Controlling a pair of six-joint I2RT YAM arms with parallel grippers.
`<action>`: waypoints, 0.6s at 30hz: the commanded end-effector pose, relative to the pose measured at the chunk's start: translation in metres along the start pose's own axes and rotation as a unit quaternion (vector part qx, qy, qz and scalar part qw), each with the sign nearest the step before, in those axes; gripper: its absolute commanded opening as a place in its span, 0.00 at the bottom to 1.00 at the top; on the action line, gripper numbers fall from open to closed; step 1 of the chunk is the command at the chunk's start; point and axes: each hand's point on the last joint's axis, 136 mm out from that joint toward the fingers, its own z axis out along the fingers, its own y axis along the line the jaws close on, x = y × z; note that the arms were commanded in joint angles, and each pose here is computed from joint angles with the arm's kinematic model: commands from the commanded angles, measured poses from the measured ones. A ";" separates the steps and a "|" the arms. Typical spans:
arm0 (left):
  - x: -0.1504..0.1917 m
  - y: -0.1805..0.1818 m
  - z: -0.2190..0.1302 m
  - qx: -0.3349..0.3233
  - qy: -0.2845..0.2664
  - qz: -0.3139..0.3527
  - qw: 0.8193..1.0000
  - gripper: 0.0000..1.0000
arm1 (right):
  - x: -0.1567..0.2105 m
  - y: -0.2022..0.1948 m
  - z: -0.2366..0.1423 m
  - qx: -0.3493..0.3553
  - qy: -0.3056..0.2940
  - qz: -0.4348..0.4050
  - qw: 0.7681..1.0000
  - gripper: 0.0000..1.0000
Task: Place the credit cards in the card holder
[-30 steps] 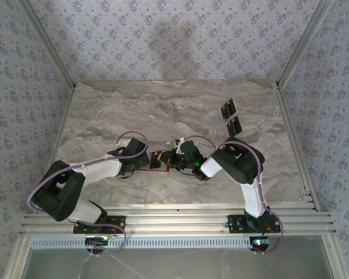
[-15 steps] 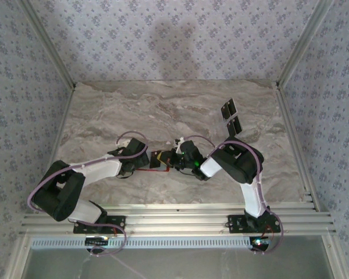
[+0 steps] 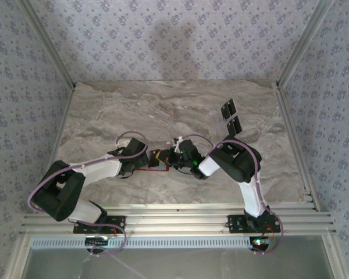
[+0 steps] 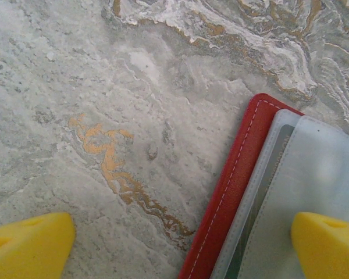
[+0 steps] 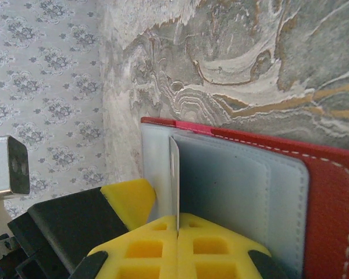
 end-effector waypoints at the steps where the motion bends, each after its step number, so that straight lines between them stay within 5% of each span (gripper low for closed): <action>1: 0.042 0.055 0.007 -0.100 0.068 0.039 0.992 0.97 | 0.011 -0.051 -0.006 0.081 0.007 0.030 0.996 0.04; 10: 0.039 0.052 0.005 -0.095 0.067 0.035 0.993 0.97 | 0.006 -0.030 -0.015 0.093 0.019 -0.002 0.996 0.46; 18: 0.025 0.044 -0.004 -0.090 0.057 0.031 0.994 0.97 | 0.007 -0.024 -0.024 0.145 0.042 -0.040 0.988 0.56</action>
